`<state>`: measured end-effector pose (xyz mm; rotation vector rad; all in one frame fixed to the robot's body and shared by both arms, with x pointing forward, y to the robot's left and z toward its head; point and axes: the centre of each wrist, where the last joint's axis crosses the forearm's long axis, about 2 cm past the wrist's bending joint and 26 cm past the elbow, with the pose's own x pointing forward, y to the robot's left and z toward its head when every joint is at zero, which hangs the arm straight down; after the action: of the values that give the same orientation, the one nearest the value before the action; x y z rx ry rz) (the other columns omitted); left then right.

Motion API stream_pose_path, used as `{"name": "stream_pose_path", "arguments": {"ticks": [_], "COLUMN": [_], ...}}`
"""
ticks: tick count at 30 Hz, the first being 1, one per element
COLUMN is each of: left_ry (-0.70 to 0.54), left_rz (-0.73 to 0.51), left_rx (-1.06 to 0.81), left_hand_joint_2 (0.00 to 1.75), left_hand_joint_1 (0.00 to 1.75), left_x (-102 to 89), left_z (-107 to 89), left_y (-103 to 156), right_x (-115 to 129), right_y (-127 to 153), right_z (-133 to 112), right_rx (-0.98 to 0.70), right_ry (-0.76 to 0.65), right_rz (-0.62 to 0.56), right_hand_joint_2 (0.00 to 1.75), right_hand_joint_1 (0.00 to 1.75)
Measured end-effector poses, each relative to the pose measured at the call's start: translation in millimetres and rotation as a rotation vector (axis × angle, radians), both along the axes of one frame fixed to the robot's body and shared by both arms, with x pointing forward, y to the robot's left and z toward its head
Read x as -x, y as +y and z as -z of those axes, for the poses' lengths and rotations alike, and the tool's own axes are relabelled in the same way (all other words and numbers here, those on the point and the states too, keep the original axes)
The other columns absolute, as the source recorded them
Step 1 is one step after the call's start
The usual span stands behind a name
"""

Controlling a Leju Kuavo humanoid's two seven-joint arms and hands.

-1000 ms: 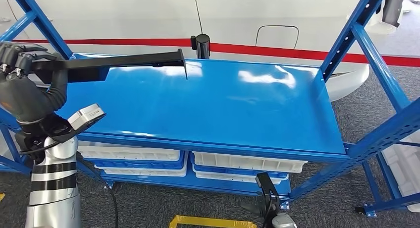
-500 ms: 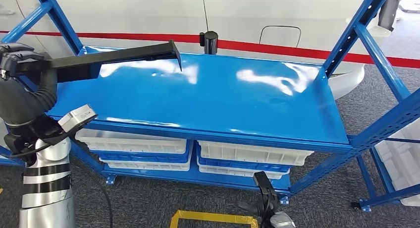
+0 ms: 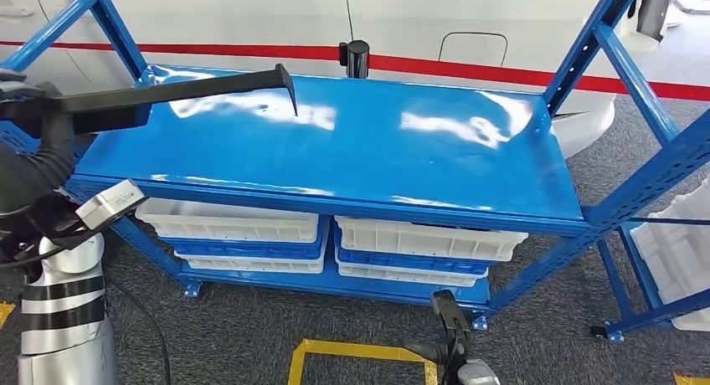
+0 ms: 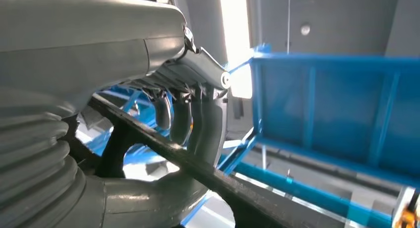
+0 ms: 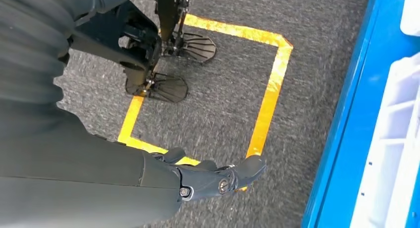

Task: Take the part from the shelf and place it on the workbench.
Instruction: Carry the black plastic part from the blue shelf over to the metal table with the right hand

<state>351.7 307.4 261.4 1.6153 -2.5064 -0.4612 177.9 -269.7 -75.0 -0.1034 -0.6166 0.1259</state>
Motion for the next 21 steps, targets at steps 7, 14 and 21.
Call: {"name": "stream_pose_path", "arguments": {"ticks": [7, 14, 21], "left_ry": [-0.090, -0.093, -0.064], "left_rz": [-0.043, -0.050, -0.060], "left_rx": [-0.049, -0.061, -0.069], "left_hand_joint_2": [1.75, 1.75, 1.75], "left_hand_joint_1": [1.75, 1.75, 1.75], "left_x": [0.4, 1.9, 6.1], "left_z": [-27.5, -28.0, -17.7], "left_y": [28, 28, 28], "right_x": [-10, -15, -8], "right_y": [5, 5, 6], "right_z": [-5, -8, -5], "right_rx": [-0.005, -0.002, 0.021], "right_ry": [-0.065, -0.092, -0.090], "right_rz": [-0.001, -0.010, -0.021], "right_hand_joint_2": [1.75, 1.75, 1.75], "right_hand_joint_1": [0.00, 0.00, 0.00]}}
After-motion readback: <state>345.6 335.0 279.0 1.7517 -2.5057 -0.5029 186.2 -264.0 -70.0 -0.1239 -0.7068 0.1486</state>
